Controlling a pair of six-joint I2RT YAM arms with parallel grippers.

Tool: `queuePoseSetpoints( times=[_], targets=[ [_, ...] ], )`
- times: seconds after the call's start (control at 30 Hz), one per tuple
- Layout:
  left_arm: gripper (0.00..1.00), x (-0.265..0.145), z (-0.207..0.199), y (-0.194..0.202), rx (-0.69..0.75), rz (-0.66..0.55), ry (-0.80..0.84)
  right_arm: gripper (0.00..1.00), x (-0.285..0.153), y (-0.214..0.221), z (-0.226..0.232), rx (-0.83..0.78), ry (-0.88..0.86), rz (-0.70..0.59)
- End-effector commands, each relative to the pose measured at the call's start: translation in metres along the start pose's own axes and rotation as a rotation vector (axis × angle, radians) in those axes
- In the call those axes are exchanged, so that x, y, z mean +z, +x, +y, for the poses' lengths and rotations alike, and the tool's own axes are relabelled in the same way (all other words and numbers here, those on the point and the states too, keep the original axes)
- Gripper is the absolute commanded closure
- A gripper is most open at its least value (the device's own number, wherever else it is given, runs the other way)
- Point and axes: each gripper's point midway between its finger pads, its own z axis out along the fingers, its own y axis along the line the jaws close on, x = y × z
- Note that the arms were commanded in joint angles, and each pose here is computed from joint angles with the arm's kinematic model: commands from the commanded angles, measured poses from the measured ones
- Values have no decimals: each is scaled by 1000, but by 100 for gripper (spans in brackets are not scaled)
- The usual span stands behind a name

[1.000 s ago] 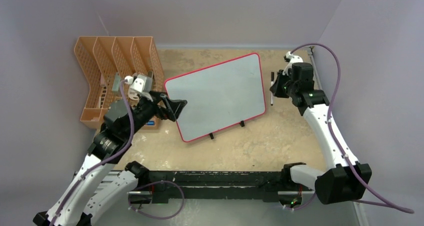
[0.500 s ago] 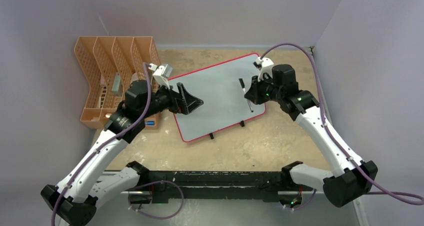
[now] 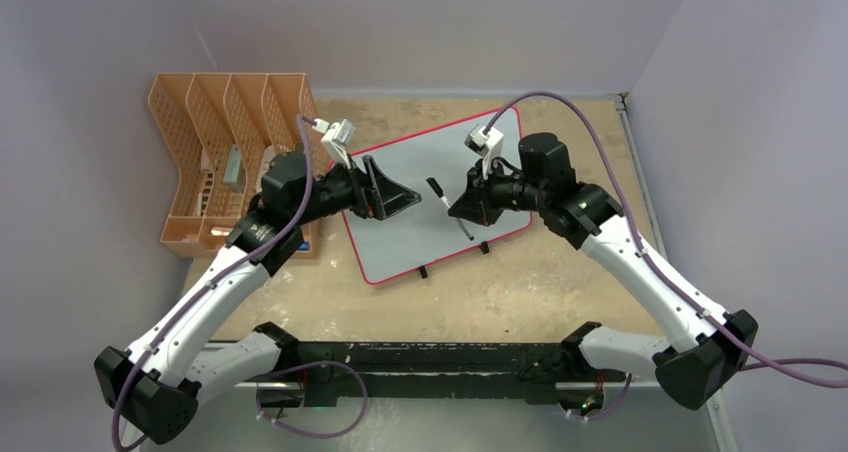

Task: Write a sentence on the whiteboard
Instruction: Pass from the right arm to the left

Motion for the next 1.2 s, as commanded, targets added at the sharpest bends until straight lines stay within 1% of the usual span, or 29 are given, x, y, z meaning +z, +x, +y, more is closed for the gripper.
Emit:
queuePoseSetpoints(
  times=[0.0,0.07,0.2,0.3,0.43,0.53,0.57,0.73,0.97,1.03,1.1,1.17],
  targets=[
    [20,10,-15,-8,-7,-9,101,100,-3,-34,34,-101,-127,-88],
    [23,14,-13,-5,-13,9,105,100,-2,-35,42,-112,-169,-91],
    [27,15,-19,-11,-7,-15,139,100,-2,-38,52,-125,-212,-99],
    [33,15,-22,-11,-23,-21,165,100,-2,-38,53,-129,-218,-98],
    [46,19,-25,-6,-46,6,203,100,-1,-36,55,-131,-235,-93],
    [60,21,-24,-3,-57,18,211,100,-1,-36,56,-131,-242,-98],
    [62,21,-25,-3,-59,19,216,100,0,-37,56,-131,-242,-100],
    [66,22,-24,-2,-56,17,217,100,2,-36,58,-130,-250,-95],
    [66,24,-22,-3,-55,13,219,100,5,-34,60,-133,-262,-85],
    [68,25,-24,-4,-53,11,225,100,6,-34,60,-132,-263,-84],
    [71,26,-24,-4,-53,14,228,100,7,-33,59,-132,-259,-83],
    [79,26,-24,-3,-56,19,230,100,8,-33,58,-131,-253,-81]
  ],
)
